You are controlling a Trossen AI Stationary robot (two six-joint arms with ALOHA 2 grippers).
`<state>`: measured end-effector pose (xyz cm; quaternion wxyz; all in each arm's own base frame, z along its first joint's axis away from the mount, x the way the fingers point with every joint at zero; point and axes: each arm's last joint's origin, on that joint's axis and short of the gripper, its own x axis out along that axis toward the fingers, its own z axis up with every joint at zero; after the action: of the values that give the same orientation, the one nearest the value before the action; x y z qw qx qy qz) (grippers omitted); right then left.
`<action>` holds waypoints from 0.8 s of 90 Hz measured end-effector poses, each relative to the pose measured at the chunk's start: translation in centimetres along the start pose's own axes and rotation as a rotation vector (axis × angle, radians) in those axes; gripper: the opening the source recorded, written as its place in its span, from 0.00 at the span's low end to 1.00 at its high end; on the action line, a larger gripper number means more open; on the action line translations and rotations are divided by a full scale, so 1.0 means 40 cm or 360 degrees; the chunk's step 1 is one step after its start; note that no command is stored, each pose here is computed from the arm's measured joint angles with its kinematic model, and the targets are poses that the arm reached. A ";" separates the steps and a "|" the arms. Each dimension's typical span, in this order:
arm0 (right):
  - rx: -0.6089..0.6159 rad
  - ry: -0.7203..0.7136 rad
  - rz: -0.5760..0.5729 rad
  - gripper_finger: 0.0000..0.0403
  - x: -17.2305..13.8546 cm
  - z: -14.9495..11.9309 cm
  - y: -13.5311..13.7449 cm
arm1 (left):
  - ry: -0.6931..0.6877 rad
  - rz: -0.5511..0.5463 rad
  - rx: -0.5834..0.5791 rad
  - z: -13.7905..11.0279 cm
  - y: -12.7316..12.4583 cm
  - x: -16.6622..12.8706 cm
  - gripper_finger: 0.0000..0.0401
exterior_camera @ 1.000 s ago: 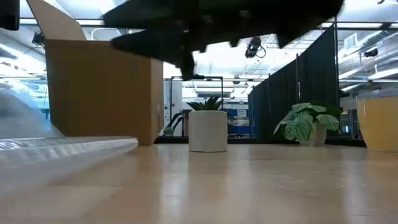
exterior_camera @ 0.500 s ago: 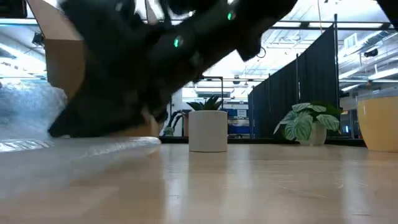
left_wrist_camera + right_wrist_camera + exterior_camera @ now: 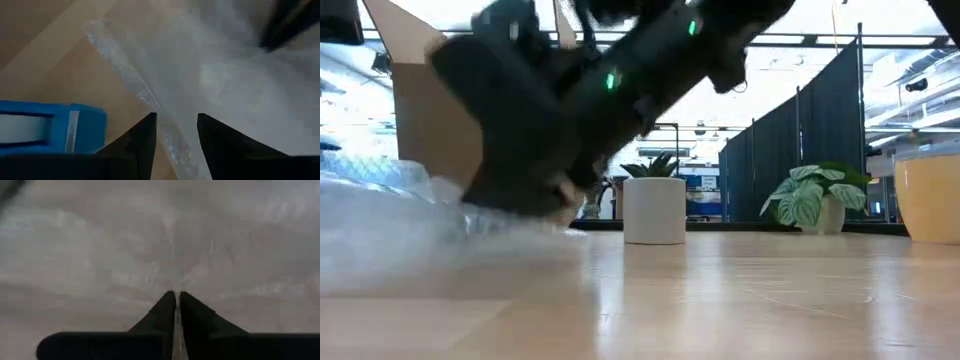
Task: Wrap mug
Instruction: Prepare the transparent bubble wrap
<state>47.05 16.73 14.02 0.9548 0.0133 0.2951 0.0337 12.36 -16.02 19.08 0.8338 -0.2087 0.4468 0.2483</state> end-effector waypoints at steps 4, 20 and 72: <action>-0.0026 -0.0041 0.0003 0.00 -0.019 0.020 0.011 | 0.0021 0.0015 0.0006 -0.003 0.004 0.004 0.32; -0.0117 -0.0173 -0.0038 0.00 -0.082 0.078 0.041 | 0.0075 0.0060 0.0012 -0.015 0.021 0.021 0.32; -0.0375 -0.0302 -0.0176 0.00 -0.192 0.109 0.157 | -0.0262 -0.0176 0.0299 -0.027 -0.009 0.012 0.32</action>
<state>42.81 22.43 22.23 0.9737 -0.1118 0.1978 0.0141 12.13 -16.79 18.15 0.8958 -0.1329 0.3862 0.1754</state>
